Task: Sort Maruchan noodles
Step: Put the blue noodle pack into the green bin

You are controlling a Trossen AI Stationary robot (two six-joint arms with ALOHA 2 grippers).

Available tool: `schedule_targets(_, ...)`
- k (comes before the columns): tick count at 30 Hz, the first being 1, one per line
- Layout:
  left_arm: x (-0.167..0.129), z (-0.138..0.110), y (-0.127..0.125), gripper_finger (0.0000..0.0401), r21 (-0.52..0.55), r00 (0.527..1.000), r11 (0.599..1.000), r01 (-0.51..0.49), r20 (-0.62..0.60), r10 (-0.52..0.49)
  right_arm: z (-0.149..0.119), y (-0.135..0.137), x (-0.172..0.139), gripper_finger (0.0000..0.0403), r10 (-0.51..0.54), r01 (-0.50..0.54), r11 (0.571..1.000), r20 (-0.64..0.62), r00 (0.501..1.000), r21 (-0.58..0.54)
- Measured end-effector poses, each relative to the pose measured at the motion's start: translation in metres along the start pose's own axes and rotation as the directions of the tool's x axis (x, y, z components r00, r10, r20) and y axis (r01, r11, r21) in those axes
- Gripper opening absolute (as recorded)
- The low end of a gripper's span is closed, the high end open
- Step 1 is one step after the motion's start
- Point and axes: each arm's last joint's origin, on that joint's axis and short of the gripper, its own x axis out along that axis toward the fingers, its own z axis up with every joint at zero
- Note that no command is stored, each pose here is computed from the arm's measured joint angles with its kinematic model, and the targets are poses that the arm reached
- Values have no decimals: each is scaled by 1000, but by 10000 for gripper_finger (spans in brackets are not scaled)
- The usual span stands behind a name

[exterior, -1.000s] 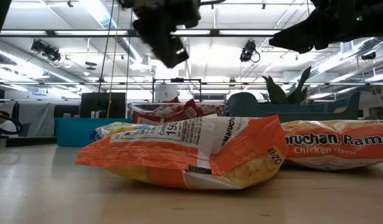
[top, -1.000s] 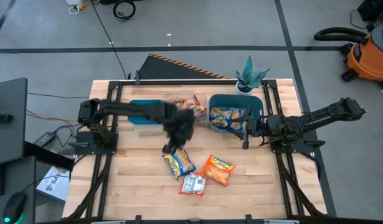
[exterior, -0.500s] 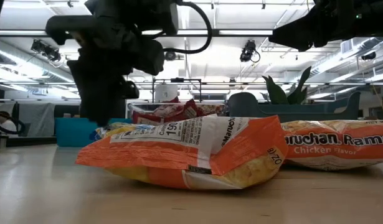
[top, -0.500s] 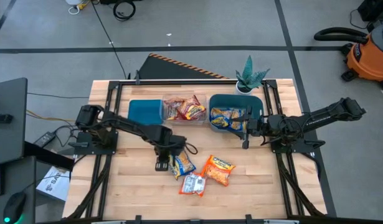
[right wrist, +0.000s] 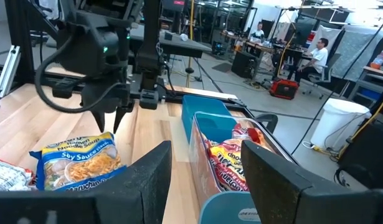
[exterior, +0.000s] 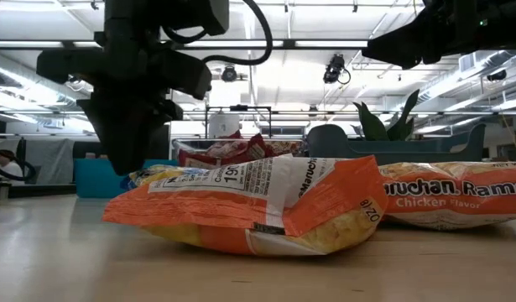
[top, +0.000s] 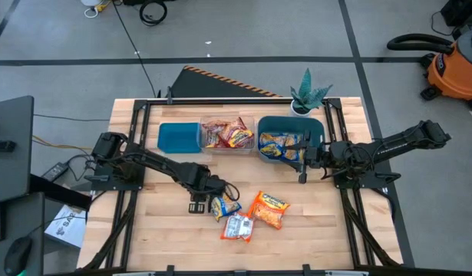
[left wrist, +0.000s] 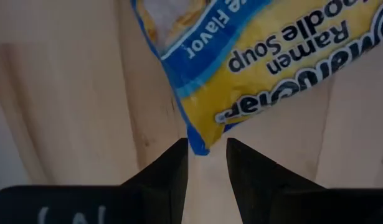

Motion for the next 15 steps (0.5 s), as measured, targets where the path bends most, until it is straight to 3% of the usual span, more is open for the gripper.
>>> schedule_targets(15, 6, 6, -9, 117, 27, 992, 994, -105, 74, 102, 0, 0, 0, 199, 4, -4, 1000, 1, 1000, 14)
